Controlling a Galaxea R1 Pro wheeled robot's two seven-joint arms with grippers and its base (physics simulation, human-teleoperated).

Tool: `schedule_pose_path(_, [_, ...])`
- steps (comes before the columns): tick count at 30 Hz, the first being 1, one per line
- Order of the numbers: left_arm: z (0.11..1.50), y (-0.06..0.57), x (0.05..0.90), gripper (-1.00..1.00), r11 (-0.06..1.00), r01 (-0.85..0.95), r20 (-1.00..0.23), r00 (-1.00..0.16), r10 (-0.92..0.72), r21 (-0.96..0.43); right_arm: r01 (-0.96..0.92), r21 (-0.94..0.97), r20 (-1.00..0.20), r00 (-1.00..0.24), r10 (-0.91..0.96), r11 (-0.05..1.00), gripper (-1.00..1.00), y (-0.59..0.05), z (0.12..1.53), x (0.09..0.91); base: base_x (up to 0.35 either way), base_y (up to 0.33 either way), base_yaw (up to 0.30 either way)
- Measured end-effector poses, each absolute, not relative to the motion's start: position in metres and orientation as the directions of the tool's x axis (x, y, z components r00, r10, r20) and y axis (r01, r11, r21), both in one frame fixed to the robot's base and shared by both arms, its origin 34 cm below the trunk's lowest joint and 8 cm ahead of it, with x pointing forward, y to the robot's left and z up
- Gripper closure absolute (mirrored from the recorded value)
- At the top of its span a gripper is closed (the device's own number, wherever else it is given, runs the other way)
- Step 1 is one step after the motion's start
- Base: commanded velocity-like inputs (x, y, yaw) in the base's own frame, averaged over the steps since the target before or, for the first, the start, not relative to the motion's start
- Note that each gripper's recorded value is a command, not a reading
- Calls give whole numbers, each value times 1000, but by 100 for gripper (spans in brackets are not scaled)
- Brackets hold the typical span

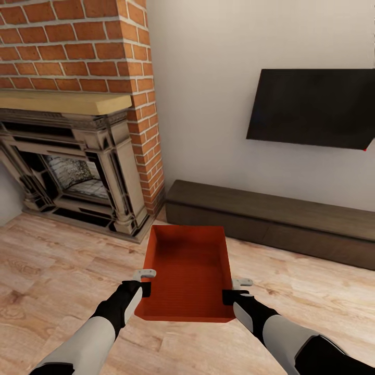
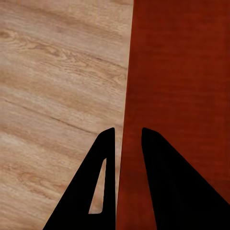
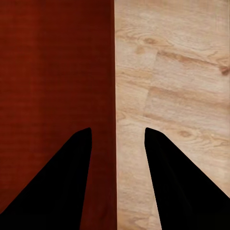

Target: Move the two storage containers from the living room to the garage. In the garage, place one container on the floor and stack the other container on top of it (either order is fine).

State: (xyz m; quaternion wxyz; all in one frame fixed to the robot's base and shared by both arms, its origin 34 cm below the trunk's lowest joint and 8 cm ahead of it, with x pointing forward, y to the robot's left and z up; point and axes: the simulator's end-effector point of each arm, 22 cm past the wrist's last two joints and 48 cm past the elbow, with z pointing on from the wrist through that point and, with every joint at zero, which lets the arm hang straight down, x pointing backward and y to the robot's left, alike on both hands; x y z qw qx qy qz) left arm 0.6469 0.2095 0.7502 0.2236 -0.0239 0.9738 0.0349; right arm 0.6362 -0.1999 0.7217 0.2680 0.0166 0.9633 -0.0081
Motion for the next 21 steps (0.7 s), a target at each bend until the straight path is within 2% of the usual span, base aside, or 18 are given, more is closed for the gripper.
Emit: schedule_pose_path(21, [768, 210, 655, 100, 996, -64, -466, -884, -31, 55, 36, -6, -544, -839, 27, 999, 100, -200, 739, 645, 0, 0, 0])
